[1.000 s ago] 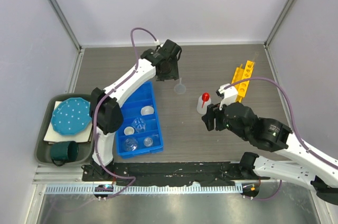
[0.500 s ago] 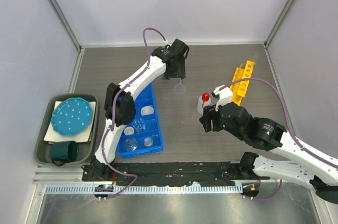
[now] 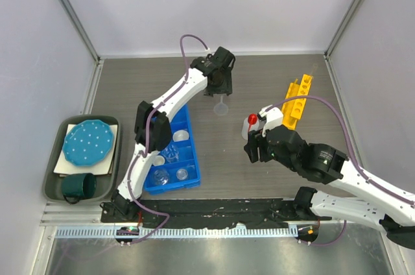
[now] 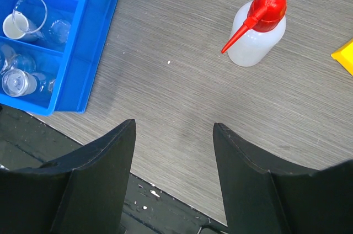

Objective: Organize the chemistry lab equipment

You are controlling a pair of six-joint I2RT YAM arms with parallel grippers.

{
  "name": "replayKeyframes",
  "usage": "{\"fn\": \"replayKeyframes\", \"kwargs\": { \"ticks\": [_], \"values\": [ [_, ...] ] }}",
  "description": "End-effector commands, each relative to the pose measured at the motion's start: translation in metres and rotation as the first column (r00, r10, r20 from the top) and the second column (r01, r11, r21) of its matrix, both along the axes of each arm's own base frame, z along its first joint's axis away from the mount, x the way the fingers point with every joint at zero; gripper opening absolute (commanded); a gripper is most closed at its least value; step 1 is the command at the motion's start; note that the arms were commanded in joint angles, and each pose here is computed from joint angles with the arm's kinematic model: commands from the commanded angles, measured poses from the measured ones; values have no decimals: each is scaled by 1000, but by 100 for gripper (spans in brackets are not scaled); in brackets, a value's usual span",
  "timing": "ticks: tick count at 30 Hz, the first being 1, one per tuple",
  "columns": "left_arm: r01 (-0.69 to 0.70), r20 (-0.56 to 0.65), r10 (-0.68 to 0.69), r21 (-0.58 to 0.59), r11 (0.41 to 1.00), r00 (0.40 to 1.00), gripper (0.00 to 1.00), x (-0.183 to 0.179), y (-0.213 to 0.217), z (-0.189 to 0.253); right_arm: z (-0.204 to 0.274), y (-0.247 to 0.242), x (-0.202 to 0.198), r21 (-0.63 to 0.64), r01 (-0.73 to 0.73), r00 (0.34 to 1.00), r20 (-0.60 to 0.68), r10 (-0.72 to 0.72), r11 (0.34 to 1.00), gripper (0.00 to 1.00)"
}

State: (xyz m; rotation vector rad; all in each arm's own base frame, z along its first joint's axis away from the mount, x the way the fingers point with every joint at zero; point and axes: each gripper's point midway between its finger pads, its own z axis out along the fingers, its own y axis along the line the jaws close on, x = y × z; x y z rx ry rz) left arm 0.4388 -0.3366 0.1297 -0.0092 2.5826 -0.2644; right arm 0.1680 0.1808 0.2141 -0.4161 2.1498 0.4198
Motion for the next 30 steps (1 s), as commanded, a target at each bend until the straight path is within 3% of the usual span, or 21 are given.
{"fn": "replayKeyframes", "kwargs": {
  "ticks": [1, 9, 27, 30],
  "values": [
    [25, 10, -25, -14, 1000, 1000, 64, 5, -9, -1, 9, 6, 4, 16, -10, 1000, 28, 9, 1000, 64],
    [29, 2, -29, -2, 1000, 1000, 59, 8, -11, -12, 6, 8, 6, 2, -10, 1000, 26, 10, 1000, 64],
    [23, -10, -23, 20, 1000, 1000, 24, 11, -4, -21, -2, 12, 7, -2, -13, 1000, 18, 13, 1000, 63],
    [25, -17, -25, 24, 999, 1000, 12, 10, -3, -23, -4, 12, 8, -5, -10, 1000, 15, 10, 1000, 64]
  ]
}}
